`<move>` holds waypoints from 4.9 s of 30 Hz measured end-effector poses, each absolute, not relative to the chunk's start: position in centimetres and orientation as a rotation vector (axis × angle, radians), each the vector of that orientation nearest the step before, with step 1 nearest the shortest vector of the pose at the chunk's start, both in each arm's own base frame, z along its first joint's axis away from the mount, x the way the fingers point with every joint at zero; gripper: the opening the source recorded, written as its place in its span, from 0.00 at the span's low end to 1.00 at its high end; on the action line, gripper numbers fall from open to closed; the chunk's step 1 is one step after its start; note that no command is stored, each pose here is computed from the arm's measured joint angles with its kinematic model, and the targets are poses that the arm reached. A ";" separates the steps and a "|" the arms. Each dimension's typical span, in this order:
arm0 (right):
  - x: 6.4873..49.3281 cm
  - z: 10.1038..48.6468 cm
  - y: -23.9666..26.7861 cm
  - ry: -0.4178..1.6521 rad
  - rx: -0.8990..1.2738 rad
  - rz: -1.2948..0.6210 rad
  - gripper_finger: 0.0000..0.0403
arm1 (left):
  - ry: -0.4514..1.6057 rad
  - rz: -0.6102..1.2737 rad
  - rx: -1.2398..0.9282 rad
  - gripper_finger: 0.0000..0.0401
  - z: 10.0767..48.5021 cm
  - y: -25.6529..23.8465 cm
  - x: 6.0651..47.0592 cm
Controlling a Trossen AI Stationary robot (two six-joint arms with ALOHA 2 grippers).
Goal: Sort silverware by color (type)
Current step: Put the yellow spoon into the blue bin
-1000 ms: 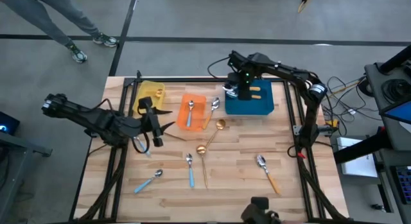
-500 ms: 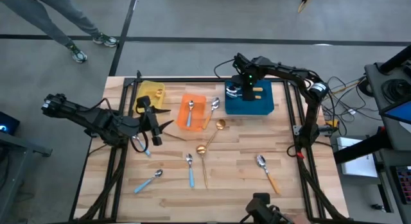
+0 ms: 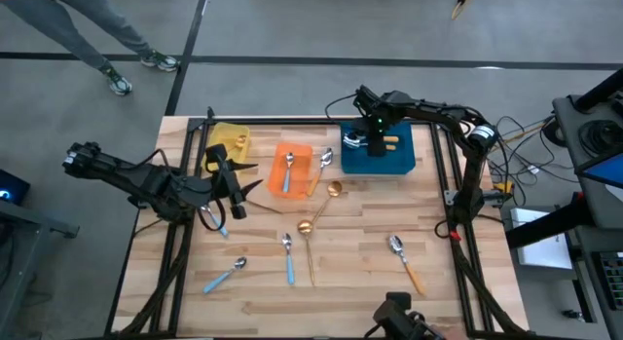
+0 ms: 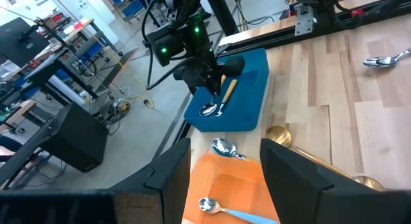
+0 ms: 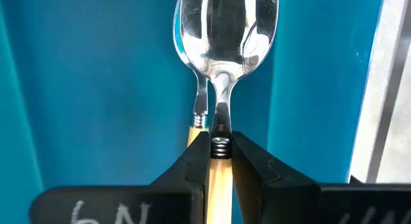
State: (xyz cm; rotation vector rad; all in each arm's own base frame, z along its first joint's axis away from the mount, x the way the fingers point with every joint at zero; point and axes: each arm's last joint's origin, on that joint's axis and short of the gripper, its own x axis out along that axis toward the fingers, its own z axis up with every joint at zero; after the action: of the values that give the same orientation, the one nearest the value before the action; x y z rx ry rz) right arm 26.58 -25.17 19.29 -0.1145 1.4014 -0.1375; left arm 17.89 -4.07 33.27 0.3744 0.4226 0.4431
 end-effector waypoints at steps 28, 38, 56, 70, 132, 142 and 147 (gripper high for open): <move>26.3 17.9 -26.1 1.342 -0.171 -0.212 0.08 | 0.423 0.443 0.375 0.42 33.3 -4.1 17.9; 26.5 16.5 -26.3 1.365 -0.154 -0.196 0.08 | 0.423 0.442 0.375 0.42 33.3 -4.1 17.9; 26.6 15.7 -26.1 1.371 -0.132 -0.123 0.08 | 0.423 0.443 0.375 0.42 33.3 -4.1 17.9; 26.9 16.8 -26.7 1.389 -0.199 -0.182 0.08 | 0.426 0.440 0.386 0.42 33.3 -4.1 17.9; 26.2 16.5 -25.0 1.376 0.065 -0.184 0.25 | 0.433 0.440 0.384 0.42 33.1 -4.1 17.9; 26.1 15.9 -24.8 1.380 0.061 -0.177 0.22 | 0.433 0.440 0.384 0.42 33.1 -4.1 17.9; 25.7 15.0 -24.5 1.387 0.051 -0.173 0.18 | 0.433 0.440 0.384 0.42 33.1 -4.1 17.9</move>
State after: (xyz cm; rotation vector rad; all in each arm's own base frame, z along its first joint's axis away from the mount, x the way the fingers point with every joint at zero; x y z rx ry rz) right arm 25.75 -24.55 15.02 0.0513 1.3873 -0.1734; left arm 17.90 -4.07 33.08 0.3837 0.4332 0.4403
